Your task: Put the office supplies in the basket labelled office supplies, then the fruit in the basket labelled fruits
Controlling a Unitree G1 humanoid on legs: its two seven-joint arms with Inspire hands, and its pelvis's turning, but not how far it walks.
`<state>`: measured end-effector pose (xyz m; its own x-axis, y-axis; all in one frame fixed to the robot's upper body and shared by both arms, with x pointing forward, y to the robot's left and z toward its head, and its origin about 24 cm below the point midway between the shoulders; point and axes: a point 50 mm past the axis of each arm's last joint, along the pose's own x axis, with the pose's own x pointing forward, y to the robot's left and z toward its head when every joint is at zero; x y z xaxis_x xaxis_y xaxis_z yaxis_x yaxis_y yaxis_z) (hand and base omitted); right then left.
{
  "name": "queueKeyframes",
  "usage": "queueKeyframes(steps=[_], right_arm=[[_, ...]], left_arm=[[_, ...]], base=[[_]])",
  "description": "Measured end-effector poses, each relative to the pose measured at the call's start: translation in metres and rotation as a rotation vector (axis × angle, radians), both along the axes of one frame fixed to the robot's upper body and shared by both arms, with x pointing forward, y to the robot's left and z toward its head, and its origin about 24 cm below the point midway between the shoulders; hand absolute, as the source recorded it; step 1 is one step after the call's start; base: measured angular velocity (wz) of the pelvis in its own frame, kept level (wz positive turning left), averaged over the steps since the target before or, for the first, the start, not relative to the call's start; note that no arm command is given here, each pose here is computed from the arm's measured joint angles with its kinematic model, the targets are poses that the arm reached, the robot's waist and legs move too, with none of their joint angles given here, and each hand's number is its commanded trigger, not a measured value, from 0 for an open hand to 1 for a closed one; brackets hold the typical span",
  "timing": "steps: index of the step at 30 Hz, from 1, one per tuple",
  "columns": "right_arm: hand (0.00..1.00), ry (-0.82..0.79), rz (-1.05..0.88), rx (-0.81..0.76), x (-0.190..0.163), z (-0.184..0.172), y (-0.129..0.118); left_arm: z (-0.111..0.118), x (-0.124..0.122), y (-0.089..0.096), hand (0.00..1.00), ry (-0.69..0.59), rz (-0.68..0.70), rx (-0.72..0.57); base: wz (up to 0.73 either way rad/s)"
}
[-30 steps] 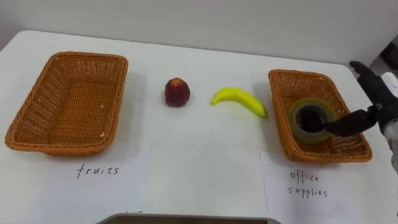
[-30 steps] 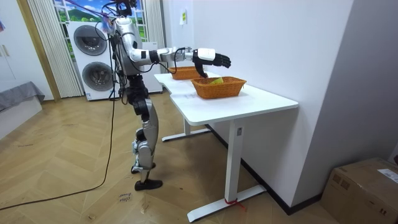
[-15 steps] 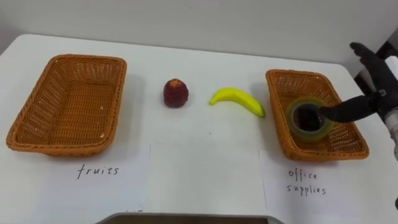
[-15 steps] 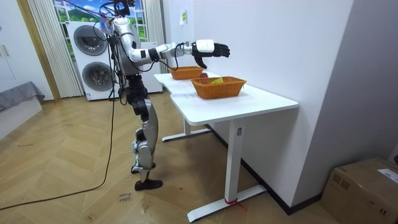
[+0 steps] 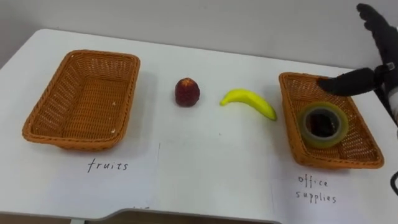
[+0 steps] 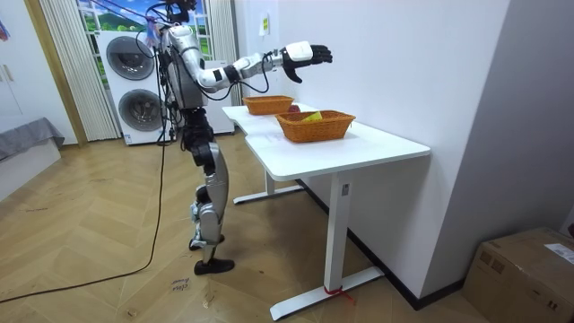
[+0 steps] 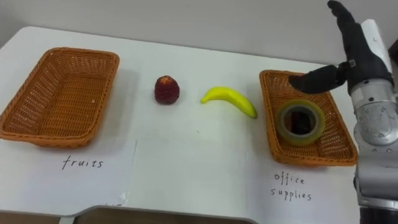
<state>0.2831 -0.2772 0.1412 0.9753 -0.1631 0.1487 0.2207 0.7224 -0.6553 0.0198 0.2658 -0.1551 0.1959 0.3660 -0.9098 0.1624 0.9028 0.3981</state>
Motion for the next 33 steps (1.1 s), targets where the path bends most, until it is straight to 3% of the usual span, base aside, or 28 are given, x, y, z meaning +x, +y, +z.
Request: queueKeyframes(steps=[15, 27, 33], right_arm=[[0.00, 0.075, 0.149, -0.034, 0.016, -0.011, 0.035], [0.00, 0.268, 0.199, -0.009, 0.023, -0.053, 0.043], [0.00, 0.279, 0.214, 0.010, 0.026, -0.054, 0.046]], left_arm=[[0.001, 0.003, 0.001, 0.00, 0.012, -0.013, 0.002], [0.001, 0.003, 0.002, 0.00, 0.022, -0.050, 0.009], [0.002, 0.002, 0.004, 0.00, 0.026, -0.051, 0.015]], base=[[0.03], [0.06], [0.00]])
